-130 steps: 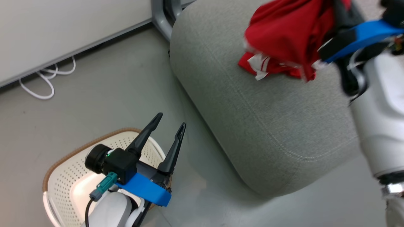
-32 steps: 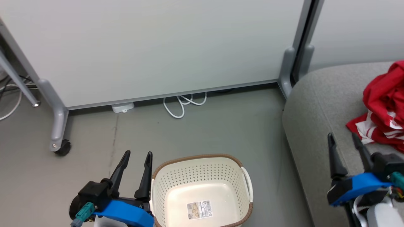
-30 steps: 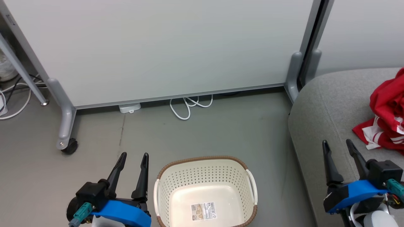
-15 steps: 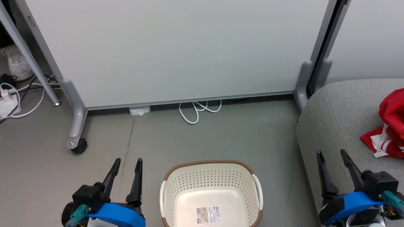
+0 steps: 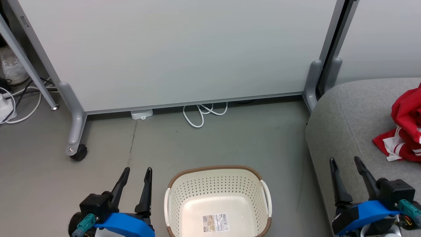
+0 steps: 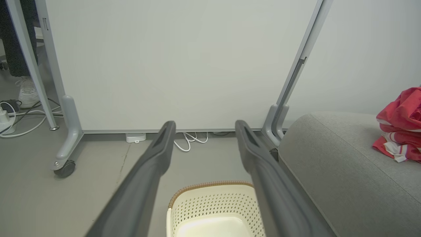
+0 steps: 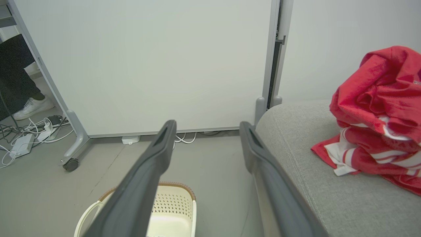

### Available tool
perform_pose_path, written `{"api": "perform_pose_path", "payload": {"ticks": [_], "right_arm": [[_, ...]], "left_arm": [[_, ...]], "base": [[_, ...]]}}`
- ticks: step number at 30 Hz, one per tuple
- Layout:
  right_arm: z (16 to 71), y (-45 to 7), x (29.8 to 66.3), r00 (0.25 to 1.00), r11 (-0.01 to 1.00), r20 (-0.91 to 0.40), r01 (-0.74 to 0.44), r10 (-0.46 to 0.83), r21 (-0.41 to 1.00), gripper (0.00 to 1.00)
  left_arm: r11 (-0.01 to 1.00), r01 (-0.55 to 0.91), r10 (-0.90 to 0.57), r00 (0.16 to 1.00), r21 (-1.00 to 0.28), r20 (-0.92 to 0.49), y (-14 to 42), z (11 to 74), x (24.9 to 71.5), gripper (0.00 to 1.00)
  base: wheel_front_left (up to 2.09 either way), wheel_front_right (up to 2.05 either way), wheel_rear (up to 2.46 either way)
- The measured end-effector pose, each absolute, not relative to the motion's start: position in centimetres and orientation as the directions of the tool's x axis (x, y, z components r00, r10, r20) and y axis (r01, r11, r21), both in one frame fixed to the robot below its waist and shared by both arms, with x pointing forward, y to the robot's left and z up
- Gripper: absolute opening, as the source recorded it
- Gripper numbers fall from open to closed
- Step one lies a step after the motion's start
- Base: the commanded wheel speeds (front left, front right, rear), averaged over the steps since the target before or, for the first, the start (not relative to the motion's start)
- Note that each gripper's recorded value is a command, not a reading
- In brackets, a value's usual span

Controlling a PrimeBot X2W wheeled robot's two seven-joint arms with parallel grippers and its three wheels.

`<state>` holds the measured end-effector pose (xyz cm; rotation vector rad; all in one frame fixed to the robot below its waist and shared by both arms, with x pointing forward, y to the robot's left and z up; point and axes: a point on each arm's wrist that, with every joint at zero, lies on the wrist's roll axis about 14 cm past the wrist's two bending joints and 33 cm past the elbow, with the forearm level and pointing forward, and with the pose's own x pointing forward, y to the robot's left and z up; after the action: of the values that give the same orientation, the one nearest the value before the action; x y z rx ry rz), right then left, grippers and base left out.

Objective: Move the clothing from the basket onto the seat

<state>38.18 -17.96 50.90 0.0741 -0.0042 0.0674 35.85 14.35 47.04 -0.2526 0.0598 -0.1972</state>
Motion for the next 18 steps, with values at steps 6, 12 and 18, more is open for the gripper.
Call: {"api": "perform_pose_path", "payload": {"ticks": [6, 12, 18], "right_arm": [[50.9, -17.9, 38.2, 0.998, 0.995, 0.007, -0.069, 0.069, 0.077, 1.0], [50.5, -17.8, 38.2, 0.997, 0.994, -0.004, -0.07, 0.071, 0.082, 1.0], [48.1, -17.8, 37.4, 0.995, 0.994, -0.077, -0.059, 0.067, 0.094, 0.0]], "left_arm": [[0.949, 0.179, -0.194, 0.98, -0.259, -0.036, 14.6, 47.0, 35.8, 1.0], [0.95, 0.174, -0.192, 0.98, -0.26, -0.044, 14.8, 46.7, 35.8, 1.0], [0.95, 0.138, -0.183, 0.973, -0.279, -0.141, 14.8, 43.6, 34.0, 0.0]], "base": [[0.0, 0.0, 0.0], [0.0, 0.0, 0.0], [0.0, 0.0, 0.0]]}}
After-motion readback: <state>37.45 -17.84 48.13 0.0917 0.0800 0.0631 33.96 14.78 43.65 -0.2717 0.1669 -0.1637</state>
